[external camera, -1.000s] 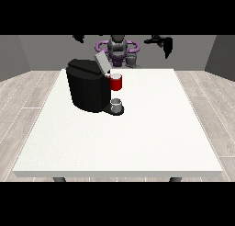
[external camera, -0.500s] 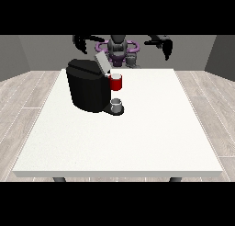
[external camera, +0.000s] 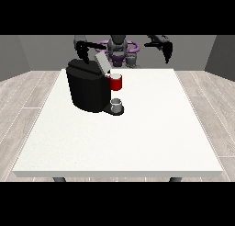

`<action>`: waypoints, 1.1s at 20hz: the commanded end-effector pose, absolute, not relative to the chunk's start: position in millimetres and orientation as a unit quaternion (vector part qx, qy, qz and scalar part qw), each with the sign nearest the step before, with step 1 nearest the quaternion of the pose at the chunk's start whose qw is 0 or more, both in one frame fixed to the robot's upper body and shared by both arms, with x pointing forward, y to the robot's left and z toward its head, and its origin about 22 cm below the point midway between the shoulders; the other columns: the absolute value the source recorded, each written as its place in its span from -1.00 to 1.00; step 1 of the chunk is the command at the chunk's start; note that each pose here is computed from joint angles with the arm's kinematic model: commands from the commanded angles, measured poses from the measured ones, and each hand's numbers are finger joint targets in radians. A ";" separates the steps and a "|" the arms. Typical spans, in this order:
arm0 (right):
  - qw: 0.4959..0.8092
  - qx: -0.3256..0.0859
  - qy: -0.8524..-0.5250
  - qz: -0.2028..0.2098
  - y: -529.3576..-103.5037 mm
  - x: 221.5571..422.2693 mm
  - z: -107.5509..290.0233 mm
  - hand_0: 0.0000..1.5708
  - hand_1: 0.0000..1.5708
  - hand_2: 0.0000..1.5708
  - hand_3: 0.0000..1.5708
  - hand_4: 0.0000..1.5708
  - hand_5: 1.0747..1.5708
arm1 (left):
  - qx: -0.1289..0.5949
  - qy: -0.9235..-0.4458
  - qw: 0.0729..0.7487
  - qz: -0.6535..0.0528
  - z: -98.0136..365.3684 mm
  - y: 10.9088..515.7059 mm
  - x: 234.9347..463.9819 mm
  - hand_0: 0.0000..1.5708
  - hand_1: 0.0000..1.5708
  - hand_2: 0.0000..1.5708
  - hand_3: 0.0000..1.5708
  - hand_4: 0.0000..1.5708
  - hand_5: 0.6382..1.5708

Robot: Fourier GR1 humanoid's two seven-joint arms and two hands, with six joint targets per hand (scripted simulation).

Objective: Insert the coffee pod into the coffee machine and close the lid

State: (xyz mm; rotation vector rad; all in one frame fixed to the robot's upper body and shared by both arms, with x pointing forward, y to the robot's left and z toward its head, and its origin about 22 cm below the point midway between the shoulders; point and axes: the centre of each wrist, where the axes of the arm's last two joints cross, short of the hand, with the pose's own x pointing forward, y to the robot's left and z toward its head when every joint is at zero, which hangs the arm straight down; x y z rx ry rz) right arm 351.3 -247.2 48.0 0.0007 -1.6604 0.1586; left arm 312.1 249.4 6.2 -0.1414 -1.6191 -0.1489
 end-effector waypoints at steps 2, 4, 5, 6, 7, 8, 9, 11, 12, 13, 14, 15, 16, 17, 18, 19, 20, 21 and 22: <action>0.666 0.005 -0.739 0.098 -222.3 363.7 58.7 -1.00 -1.00 -1.00 -1.00 -1.00 1.00 | -0.042 -0.738 0.671 -0.061 15.7 275.3 308.5 -1.00 -1.00 -1.00 -1.00 -1.00 1.00; 0.674 -0.010 -0.733 0.092 -228.6 370.8 56.4 -1.00 -1.00 -1.00 -1.00 -1.00 1.00 | -0.053 -0.730 0.678 -0.071 14.7 250.6 299.7 -1.00 -1.00 -1.00 -1.00 -1.00 1.00; 0.656 -0.004 -0.747 0.109 -234.9 367.9 54.0 -1.00 -1.00 -1.00 -1.00 -1.00 1.00 | -0.042 -0.741 0.667 -0.067 11.8 276.6 298.5 -1.00 -1.00 -1.00 -1.00 -1.00 1.00; 0.658 -0.006 -0.745 0.105 -219.7 378.6 73.6 -1.00 -1.00 -1.00 -1.00 -1.00 1.00 | -0.045 -0.734 0.675 -0.062 15.0 256.8 303.0 -1.00 -1.00 -1.00 -1.00 -1.00 1.00; 0.671 0.009 -0.732 0.120 -209.5 365.9 60.7 -1.00 -1.00 -1.00 -1.00 -1.00 1.00 | -0.041 -0.725 0.684 -0.059 -5.1 268.9 286.8 -1.00 -1.00 -1.00 -1.00 -1.00 1.00; 0.660 0.001 -0.744 0.105 -219.1 375.5 59.4 -1.00 -1.00 -1.00 -1.00 -1.00 1.00 | -0.034 -0.745 0.663 -0.065 24.4 275.9 305.4 -1.00 -1.00 -1.00 -1.00 -1.00 1.00; 0.657 -0.008 -0.747 0.102 -236.7 384.7 76.4 -1.00 -1.00 -1.00 -1.00 -1.00 1.00 | -0.047 -0.741 0.667 -0.057 25.9 269.1 303.5 -1.00 -1.00 -1.00 -1.00 -1.00 1.00; 0.663 0.007 -0.741 0.108 -221.6 378.9 69.7 -1.00 -1.00 -1.00 -1.00 -1.00 1.00 | -0.038 -0.735 0.676 -0.044 8.7 279.6 293.2 -1.00 -1.00 -1.00 -1.00 -1.00 1.00; 0.653 -0.007 -0.751 0.099 -220.3 392.1 84.4 -1.00 -1.00 -1.00 -1.00 -0.95 1.00 | -0.044 -0.748 0.659 -0.064 22.8 264.8 302.8 -1.00 -1.00 -1.00 -1.00 -1.00 1.00; 0.645 0.009 -0.754 0.123 -210.5 384.1 69.8 -1.00 -1.00 -1.00 -1.00 -1.00 1.00 | -0.036 -0.751 0.657 -0.054 32.9 280.3 310.7 -1.00 -1.00 -1.00 -1.00 -0.84 1.00; 0.658 -0.003 -0.744 0.113 -228.8 387.0 69.1 -1.00 -1.00 -1.00 -1.00 -1.00 1.00 | -0.044 -0.739 0.668 -0.068 13.7 272.6 292.9 -1.00 -1.00 -1.00 -1.00 -1.00 1.00; 0.667 0.000 -0.737 0.107 -204.0 388.5 74.3 -1.00 -1.00 -1.00 -1.00 -1.00 1.00 | -0.036 -0.735 0.673 -0.070 17.3 272.6 295.3 -1.00 -1.00 -1.00 -1.00 -1.00 1.00; 0.658 0.001 -0.743 0.124 -202.7 376.1 45.0 -1.00 -1.00 -1.00 -1.00 -1.00 1.00 | -0.028 -0.744 0.664 -0.063 28.7 276.6 300.8 -1.00 -1.00 -1.00 -1.00 -1.00 1.00; 0.653 0.004 -0.749 0.116 -210.3 393.9 78.1 -1.00 -1.00 -1.00 -1.00 -1.00 1.00 | -0.019 -0.749 0.659 -0.069 23.2 261.7 299.8 -1.00 -1.00 -1.00 -1.00 -1.00 1.00; 0.644 0.004 -0.756 0.113 -213.7 387.6 58.8 -1.00 -1.00 -1.00 -1.00 -1.00 1.00 | -0.040 -0.750 0.657 -0.066 29.8 258.0 301.7 -1.00 -1.00 -1.00 -1.00 -1.00 1.00; 0.658 0.016 -0.740 0.139 -191.7 386.3 69.6 -1.00 -1.00 -1.00 -1.00 -1.00 1.00 | -0.016 -0.735 0.675 -0.055 8.6 260.8 295.0 -1.00 -1.00 -1.00 -1.00 -1.00 1.00; 0.637 0.006 -0.760 0.130 -194.1 390.5 73.0 -1.00 -1.00 -1.00 -1.00 -1.00 1.00 | -0.029 -0.747 0.661 -0.062 9.9 272.1 294.3 -1.00 -1.00 -1.00 -1.00 -1.00 1.00; 0.660 0.014 -0.739 0.136 -207.7 384.7 59.7 -1.00 -1.00 -1.00 -1.00 -1.00 1.00 | -0.027 -0.732 0.679 -0.044 9.4 248.1 291.1 -1.00 -1.00 -1.00 -1.00 -1.00 1.00; 0.651 0.007 -0.747 0.131 -211.3 396.2 78.0 -1.00 -1.00 -1.00 -1.00 -1.00 1.00 | -0.035 -0.738 0.671 -0.067 20.9 258.4 295.9 -1.00 -1.00 -1.00 -1.00 -1.00 1.00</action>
